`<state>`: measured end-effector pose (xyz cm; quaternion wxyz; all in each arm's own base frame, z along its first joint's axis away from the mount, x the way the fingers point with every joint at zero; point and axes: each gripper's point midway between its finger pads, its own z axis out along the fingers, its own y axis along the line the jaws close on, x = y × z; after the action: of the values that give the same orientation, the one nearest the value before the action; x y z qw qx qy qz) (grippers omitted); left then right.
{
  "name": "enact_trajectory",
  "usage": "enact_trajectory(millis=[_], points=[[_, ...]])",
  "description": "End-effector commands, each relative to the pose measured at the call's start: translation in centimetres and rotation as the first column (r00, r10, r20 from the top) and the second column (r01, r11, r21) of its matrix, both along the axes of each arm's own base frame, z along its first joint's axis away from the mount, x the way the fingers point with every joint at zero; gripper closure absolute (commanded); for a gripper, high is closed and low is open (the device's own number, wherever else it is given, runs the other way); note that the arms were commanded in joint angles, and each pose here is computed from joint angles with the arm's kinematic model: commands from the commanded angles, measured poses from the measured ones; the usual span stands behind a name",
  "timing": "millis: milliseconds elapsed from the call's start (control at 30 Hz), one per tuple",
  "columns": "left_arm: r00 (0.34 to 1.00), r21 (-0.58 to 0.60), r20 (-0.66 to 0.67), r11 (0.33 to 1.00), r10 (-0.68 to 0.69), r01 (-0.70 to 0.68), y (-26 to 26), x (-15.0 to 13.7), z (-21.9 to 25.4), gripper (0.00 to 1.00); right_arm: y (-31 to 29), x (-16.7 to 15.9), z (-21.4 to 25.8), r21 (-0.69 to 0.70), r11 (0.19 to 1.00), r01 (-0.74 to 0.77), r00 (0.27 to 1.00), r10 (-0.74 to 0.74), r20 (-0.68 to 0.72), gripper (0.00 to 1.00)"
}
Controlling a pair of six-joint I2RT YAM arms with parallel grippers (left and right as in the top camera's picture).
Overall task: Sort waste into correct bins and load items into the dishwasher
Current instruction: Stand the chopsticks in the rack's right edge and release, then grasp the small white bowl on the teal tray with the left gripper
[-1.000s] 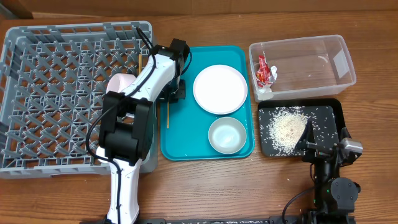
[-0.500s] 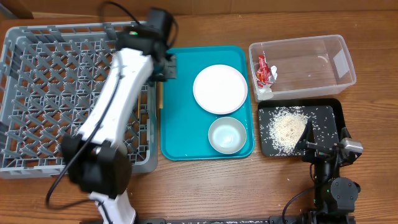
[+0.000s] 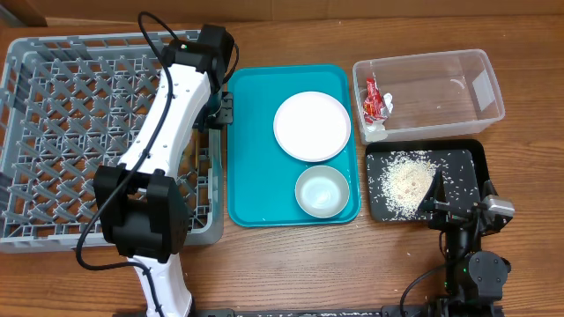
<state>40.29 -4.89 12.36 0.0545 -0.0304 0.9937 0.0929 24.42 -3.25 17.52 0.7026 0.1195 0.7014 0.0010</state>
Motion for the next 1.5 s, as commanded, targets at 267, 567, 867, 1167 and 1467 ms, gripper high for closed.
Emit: enact_trajectory(millis=[267, 567, 867, 1167, 1467], points=[[0.985, -0.152, 0.154, 0.984, -0.072, 0.096, -6.1, 1.1, 5.5, 0.41, -0.2, 0.0, -0.1, 0.001, 1.0, 0.01, 1.0, -0.01, 0.008, 0.0], [0.988, -0.156, 0.141, 0.984, -0.062, 0.084, -7.3, 0.4, 5.1, 0.46, -0.2, 0.0, -0.1, 0.001, 1.0, 0.01, 1.0, -0.01, 0.008, 0.0], [0.962, -0.212, 0.032, 0.939, -0.271, 0.271, -13.8, -4.3, 3.5, 0.52, -0.2, 0.0, -0.1, 0.001, 1.0, 0.01, 1.0, -0.01, 0.008, 0.0], [0.927, -0.179, -0.1, 0.923, -0.362, 0.341, -16.6, -9.4, -1.6, 0.55, -0.2, 0.0, -0.1, 0.001, 1.0, 0.01, 1.0, -0.01, 0.008, 0.0], [0.911, -0.284, -0.137, 0.896, -0.39, 0.341, -17.7, -11.7, -8.0, 0.53, -0.2, 0.0, -0.1, 0.001, 1.0, 0.01, 1.0, -0.01, 0.008, 0.0]])
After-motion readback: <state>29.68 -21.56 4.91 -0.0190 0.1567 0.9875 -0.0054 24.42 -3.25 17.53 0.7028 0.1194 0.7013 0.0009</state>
